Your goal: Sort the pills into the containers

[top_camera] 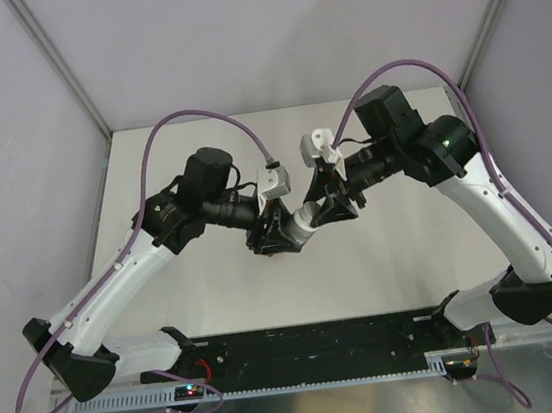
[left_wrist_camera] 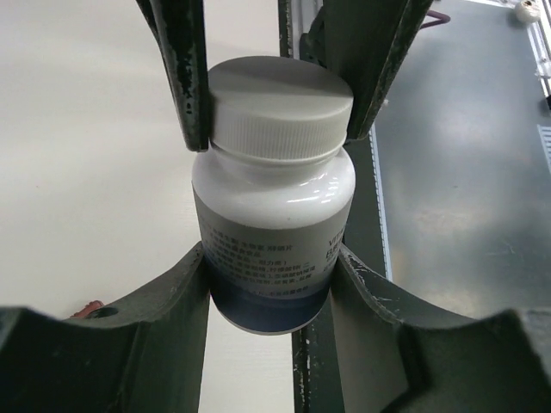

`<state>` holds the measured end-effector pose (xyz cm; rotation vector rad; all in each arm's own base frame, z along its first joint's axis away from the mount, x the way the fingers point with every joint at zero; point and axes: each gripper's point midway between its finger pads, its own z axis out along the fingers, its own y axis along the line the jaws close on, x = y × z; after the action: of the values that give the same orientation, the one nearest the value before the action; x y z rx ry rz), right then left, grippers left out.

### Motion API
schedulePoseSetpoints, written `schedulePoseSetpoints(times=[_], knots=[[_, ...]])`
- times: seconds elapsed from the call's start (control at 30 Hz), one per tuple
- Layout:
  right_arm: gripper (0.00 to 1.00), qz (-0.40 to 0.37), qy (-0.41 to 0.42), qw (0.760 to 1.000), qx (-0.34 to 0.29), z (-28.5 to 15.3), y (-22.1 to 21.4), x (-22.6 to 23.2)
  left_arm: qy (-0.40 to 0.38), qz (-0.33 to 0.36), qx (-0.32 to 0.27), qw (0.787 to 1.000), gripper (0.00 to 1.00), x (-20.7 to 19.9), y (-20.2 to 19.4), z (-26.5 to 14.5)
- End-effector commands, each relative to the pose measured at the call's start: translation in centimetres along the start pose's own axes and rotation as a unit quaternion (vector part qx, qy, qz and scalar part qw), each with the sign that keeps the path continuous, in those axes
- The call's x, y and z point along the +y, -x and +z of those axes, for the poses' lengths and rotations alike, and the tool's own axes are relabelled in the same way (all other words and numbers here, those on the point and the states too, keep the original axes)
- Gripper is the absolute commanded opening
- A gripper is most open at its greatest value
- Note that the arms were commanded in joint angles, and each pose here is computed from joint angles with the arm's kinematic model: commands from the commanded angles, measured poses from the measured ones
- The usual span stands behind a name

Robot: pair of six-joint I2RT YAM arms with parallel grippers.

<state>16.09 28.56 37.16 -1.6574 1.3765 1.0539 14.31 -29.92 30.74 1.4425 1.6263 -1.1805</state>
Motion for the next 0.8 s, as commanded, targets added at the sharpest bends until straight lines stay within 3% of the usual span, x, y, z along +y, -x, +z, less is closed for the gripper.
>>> schedulePoseSetpoints(times=[0.0, 0.17, 0.27, 0.53, 0.77], knots=[[0.22, -0.083, -0.028, 0.996, 0.020, -0.4, 0.6, -0.6, -0.057, 0.025, -0.023, 0.998, 0.00, -2.2, 0.9, -0.2], [0.59, -0.052, -0.034, 0.998, 0.026, -0.3, 0.4, -0.6, -0.024, 0.030, -0.018, 0.999, 0.00, -1.1, 1.1, -0.3], [0.70, -0.036, -0.032, 0.999, 0.023, -0.1, 0.5, -0.4, -0.001, 0.030, -0.015, 0.999, 0.00, -0.4, 1.2, -0.4], [0.78, 0.008, -0.047, 0.999, -0.005, -0.8, 1.7, -0.9, 0.081, 0.037, -0.003, 0.996, 0.00, 2.2, 1.3, -1.1], [0.75, 0.107, -0.115, 0.987, -0.043, -2.0, 3.0, -4.9, 0.184, 0.049, 0.013, 0.982, 0.00, 5.0, 1.8, -2.3]])
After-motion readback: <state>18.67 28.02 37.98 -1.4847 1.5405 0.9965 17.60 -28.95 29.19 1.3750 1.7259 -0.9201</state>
